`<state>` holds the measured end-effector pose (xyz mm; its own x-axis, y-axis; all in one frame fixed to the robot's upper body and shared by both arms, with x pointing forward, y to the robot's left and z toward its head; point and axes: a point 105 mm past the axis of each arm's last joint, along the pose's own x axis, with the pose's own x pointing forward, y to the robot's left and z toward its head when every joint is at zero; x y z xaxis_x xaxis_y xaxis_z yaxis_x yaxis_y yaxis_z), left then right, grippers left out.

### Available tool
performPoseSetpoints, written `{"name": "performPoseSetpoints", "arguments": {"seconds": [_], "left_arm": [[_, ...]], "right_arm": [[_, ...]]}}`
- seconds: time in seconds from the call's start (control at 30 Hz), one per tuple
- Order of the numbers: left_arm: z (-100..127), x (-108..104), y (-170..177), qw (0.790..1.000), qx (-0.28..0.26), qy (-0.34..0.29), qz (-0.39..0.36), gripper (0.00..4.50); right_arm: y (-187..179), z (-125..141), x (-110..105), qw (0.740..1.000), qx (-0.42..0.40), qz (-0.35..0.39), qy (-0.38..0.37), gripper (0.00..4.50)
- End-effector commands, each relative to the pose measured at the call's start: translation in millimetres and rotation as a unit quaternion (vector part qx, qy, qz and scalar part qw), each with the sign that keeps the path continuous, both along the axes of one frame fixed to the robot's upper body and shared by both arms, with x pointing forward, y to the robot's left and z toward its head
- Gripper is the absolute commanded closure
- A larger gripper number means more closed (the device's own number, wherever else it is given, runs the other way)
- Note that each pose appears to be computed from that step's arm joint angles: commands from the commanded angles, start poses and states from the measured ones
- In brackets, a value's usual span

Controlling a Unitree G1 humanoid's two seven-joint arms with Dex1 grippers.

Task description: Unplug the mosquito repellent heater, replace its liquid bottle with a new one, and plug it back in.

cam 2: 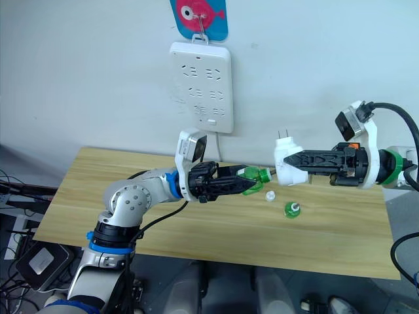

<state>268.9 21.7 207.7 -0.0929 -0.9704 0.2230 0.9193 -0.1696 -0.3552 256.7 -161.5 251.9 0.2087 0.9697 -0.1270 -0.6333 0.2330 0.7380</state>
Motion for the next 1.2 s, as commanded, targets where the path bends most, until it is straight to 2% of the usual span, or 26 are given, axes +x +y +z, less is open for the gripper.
{"name": "performPoseSetpoints", "arguments": {"seconds": [0.03, 0.23, 0.57, 0.83, 1.07, 1.2], "left_arm": [[8, -7, -5, 0.999, -0.016, -0.026, -0.014, 2.25], [14, 5, -5, 0.999, -0.027, -0.036, 0.014, 2.25], [17, -6, -13, 0.999, -0.032, -0.040, -0.010, 2.25], [15, -7, -17, 0.998, -0.030, -0.047, -0.016, 2.25], [11, -10, -19, 0.998, -0.027, -0.048, -0.023, 2.25], [12, -8, -19, 0.998, -0.028, -0.049, -0.020, 2.25]], "right_arm": [[2, 12, -6, 1.000, 0.014, 0.017, -0.019, 1.55], [3, 9, -11, 1.000, 0.006, 0.025, -0.018, 1.55], [12, 6, -13, 0.999, -0.007, 0.030, -0.035, 1.55], [27, 9, -17, 0.996, -0.035, 0.038, -0.080, 1.55], [43, 16, -33, 0.989, -0.035, 0.098, -0.107, 1.55], [46, 16, -37, 0.987, -0.042, 0.109, -0.113, 1.55]]}}
